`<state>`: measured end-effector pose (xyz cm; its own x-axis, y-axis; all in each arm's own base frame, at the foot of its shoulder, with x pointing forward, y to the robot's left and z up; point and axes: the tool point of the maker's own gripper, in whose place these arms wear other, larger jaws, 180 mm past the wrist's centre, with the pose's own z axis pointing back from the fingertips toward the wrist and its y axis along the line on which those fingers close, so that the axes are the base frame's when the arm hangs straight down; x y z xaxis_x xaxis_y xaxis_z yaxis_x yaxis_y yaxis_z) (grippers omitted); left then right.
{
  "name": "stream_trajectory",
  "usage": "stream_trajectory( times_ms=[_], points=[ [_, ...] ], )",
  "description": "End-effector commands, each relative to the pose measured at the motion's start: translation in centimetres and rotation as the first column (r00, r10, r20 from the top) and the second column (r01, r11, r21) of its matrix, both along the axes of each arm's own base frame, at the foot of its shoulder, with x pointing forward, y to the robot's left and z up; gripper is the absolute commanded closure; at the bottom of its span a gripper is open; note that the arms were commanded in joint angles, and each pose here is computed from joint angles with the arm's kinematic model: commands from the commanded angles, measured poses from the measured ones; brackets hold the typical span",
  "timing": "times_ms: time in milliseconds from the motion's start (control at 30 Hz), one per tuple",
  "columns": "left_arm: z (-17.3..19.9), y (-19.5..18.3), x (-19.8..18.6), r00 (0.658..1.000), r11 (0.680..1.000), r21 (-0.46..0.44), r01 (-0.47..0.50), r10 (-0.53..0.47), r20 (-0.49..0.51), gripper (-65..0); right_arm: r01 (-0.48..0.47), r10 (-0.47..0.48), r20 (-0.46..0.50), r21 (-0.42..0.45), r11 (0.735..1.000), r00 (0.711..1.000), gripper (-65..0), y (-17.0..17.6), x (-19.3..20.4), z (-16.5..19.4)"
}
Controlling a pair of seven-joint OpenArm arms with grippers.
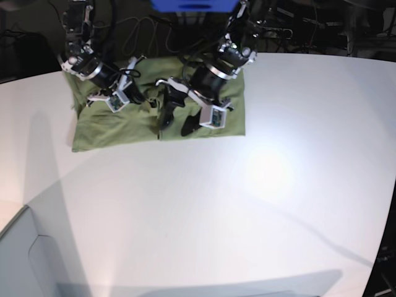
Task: Fold the T-shirt properly
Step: 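Lower the folded half onto the strip and open the left gripper, then press and smooth the folded shirt with both grippers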
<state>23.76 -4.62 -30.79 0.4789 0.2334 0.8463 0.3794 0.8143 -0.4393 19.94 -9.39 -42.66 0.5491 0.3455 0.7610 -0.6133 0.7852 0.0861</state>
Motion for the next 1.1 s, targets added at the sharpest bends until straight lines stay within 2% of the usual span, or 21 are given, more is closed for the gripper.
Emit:
stream_trajectory(
  times_ms=[0, 100, 200, 433, 567, 667, 833, 1000, 1067],
  points=[
    [1.9, 0.3, 0.2, 0.998, 1.000, -0.016, 0.005, -0.004, 0.060, -31.2, -0.026, 0.025, -0.023, -0.037, 0.999, 0.999, -0.1, -0.5, -0.6, -0.4],
    [3.2, 1.2, -0.3, 0.995, 1.000, 0.002, 0.016, -0.016, 0.102, -31.0, -0.023, 0.022, -0.021, -0.038, 0.999, 1.000, -0.1, -0.6, -0.5, -0.4],
    [2.9, 2.5, -0.7, 0.995, 0.999, 0.037, 0.012, -0.016, 0.103, -30.9, -0.022, 0.021, -0.021, -0.039, 0.999, 1.000, -0.1, -0.7, -0.5, -0.4],
    [-1.3, 6.4, -0.7, 0.998, 0.990, 0.127, -0.063, 0.062, 0.009, -30.9, -0.025, 0.024, -0.022, -0.034, 0.999, 0.999, -0.1, -0.4, -0.5, -0.4],
    [-3.9, 6.6, -1.3, 0.997, 0.987, 0.151, -0.051, 0.059, -0.054, -30.9, -0.024, 0.024, -0.020, -0.033, 0.999, 1.000, -0.1, -0.3, -0.5, -0.4],
    [-5.0, 6.1, -1.7, 0.995, 0.988, 0.151, -0.037, 0.051, -0.086, -30.9, -0.024, 0.024, -0.020, -0.033, 0.999, 1.000, -0.1, -0.3, -0.5, -0.4],
    [-6.3, 2.6, -3.0, 0.991, 0.990, 0.126, 0.063, -0.048, -0.124, -30.9, -0.024, 0.023, -0.022, -0.032, 0.999, 0.999, -0.1, -0.3, -0.6, -0.4],
    [-7.9, 1.1, -4.3, 0.982, 0.987, 0.120, 0.111, -0.090, -0.169, -30.9, -0.025, 0.024, -0.019, -0.032, 0.999, 1.000, -0.1, -0.3, -0.6, -0.3],
    [-7.5, 0.0, -4.5, 0.980, 0.984, 0.106, 0.142, -0.124, -0.157, -30.9, -0.025, 0.024, -0.022, -0.033, 0.999, 0.999, -0.1, -0.3, -0.7, -0.3]
  ],
)
